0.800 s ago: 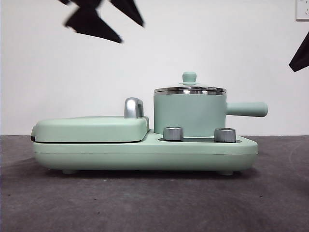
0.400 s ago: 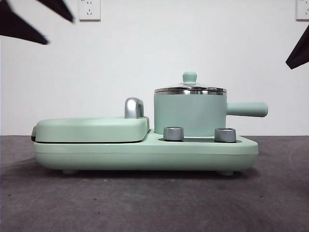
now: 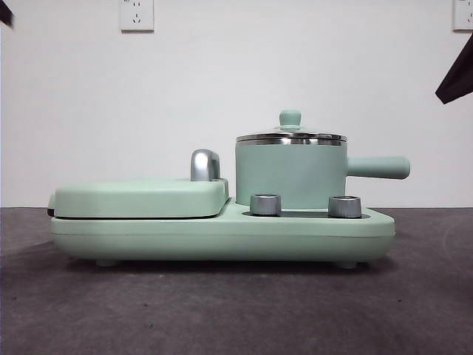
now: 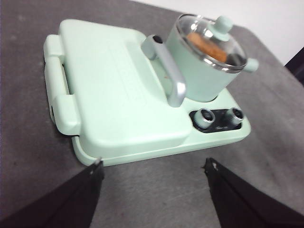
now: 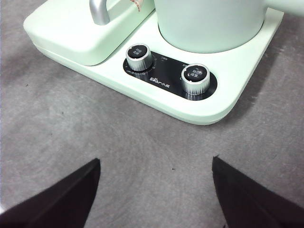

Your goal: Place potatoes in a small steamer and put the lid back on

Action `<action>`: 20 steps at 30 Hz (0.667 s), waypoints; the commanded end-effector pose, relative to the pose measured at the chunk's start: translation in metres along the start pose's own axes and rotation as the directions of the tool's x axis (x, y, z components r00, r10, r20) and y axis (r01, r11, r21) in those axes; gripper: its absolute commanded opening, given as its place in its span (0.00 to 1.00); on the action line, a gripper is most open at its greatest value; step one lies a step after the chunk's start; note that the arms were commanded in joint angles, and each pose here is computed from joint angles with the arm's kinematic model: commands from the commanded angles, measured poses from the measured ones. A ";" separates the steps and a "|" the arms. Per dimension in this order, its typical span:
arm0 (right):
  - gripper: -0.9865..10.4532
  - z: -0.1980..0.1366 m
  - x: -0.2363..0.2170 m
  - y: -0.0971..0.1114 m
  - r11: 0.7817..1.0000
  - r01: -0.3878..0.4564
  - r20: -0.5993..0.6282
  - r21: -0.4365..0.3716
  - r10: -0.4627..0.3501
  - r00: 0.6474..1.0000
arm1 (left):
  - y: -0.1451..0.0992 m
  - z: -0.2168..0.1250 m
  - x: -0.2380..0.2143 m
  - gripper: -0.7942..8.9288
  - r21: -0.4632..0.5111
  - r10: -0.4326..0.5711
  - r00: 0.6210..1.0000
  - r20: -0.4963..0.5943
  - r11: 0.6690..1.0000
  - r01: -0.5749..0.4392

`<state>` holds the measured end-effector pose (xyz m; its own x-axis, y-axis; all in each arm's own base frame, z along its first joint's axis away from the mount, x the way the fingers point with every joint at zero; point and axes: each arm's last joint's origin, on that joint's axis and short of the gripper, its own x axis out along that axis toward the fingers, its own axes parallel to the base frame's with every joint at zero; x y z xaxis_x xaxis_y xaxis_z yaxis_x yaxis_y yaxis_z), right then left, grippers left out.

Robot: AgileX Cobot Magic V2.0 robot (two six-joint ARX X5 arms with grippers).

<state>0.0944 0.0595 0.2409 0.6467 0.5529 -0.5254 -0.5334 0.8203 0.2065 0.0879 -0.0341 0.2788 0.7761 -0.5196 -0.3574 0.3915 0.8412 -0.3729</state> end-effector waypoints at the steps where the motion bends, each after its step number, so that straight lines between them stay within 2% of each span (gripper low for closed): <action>1: 0.41 0.001 0.000 0.001 1.000 -0.006 0.004 -0.001 0.006 1.000 | -0.002 0.000 -0.007 0.43 0.004 -0.005 1.000 0.027 1.000 0.005; 6: 0.41 0.001 0.000 0.001 1.000 -0.017 0.006 -0.001 0.017 1.000 | -0.005 -0.001 -0.016 0.40 0.020 -0.021 0.997 0.073 1.000 0.019; 7: 0.32 0.001 0.000 0.001 1.000 -0.017 0.006 0.005 0.017 1.000 | -0.005 -0.001 -0.017 0.27 0.022 -0.028 0.997 0.078 0.999 0.027; 8: 0.10 0.001 0.000 0.001 1.000 -0.022 0.004 0.015 0.022 1.000 | -0.006 -0.002 -0.018 0.05 0.020 -0.037 0.996 0.076 0.999 0.036; 9: 0.10 0.001 0.000 0.001 1.000 -0.026 0.004 0.005 0.026 1.000 | -0.005 -0.002 -0.018 0.11 0.024 -0.033 0.996 0.080 0.999 0.031; 20: 0.10 0.003 -0.001 0.002 0.999 -0.041 0.019 0.002 0.041 0.999 | -0.005 -0.001 -0.019 0.09 0.028 -0.017 0.996 0.093 1.000 0.015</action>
<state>0.0944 0.0606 0.2421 0.6337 0.5800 -0.5118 -0.5512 0.8028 0.2273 0.0709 -0.0287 0.2833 0.8089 -0.5120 -0.2892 0.4032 0.8409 -0.3610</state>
